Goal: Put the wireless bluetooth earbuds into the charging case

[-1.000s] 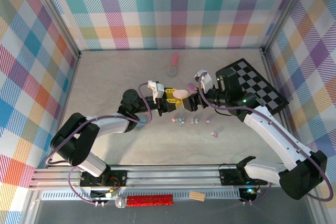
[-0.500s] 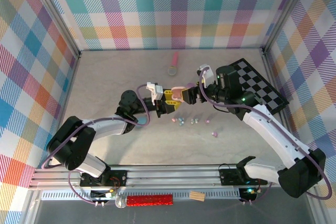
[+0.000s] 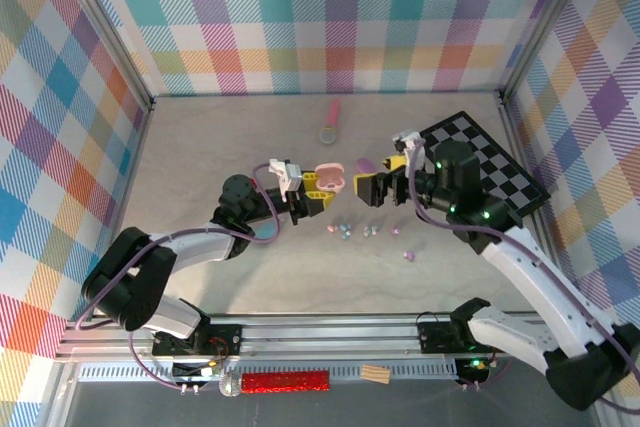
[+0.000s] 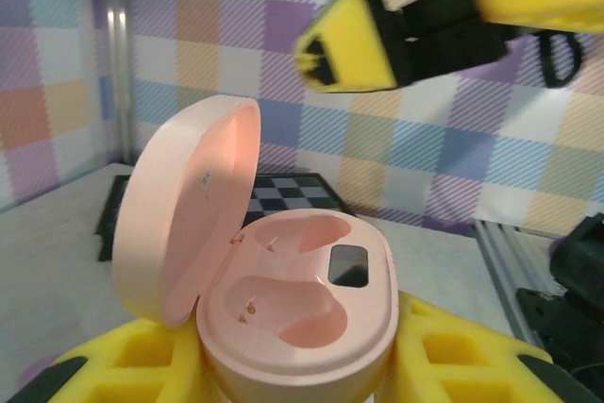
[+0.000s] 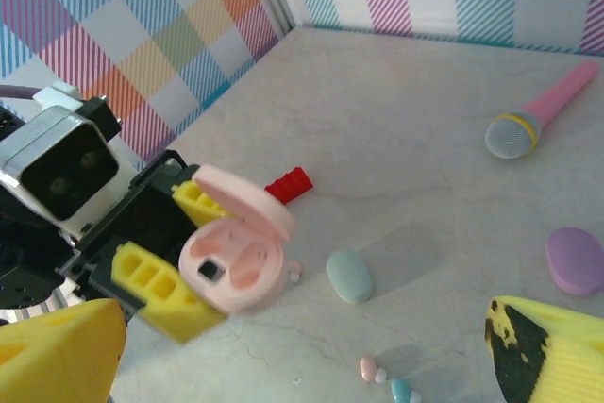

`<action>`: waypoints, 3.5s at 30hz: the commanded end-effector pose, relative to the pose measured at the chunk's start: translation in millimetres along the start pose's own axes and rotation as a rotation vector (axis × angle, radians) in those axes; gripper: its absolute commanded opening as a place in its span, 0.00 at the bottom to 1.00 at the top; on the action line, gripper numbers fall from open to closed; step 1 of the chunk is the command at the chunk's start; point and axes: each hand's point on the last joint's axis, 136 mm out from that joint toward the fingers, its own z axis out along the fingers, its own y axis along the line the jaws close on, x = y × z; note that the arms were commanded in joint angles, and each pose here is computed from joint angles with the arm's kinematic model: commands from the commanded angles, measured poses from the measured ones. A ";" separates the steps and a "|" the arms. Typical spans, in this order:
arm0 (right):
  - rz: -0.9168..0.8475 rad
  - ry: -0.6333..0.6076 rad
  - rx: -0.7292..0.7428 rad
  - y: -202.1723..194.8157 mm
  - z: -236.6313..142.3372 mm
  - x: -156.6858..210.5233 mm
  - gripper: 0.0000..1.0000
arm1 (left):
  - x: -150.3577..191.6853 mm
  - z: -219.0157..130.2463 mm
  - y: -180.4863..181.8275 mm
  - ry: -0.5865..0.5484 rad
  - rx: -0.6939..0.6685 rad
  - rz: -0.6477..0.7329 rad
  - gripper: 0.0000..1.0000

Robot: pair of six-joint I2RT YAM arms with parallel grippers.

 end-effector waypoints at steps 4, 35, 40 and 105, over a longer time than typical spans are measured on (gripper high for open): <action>0.266 0.037 0.087 -28.6 9.4 46.4 0.96 | -17.6 -18.1 0.5 0.024 -0.058 0.095 0.35; -0.316 0.700 0.414 -36.0 139.9 207.7 0.76 | -71.2 -88.6 63.0 -0.033 -0.430 0.113 0.37; -0.189 0.563 0.264 -19.0 134.5 191.3 0.77 | -65.3 -81.8 57.3 0.000 -0.367 0.097 0.36; -0.058 0.012 -0.187 36.3 110.1 -24.3 0.90 | -33.5 -46.5 4.2 0.102 0.009 0.062 0.36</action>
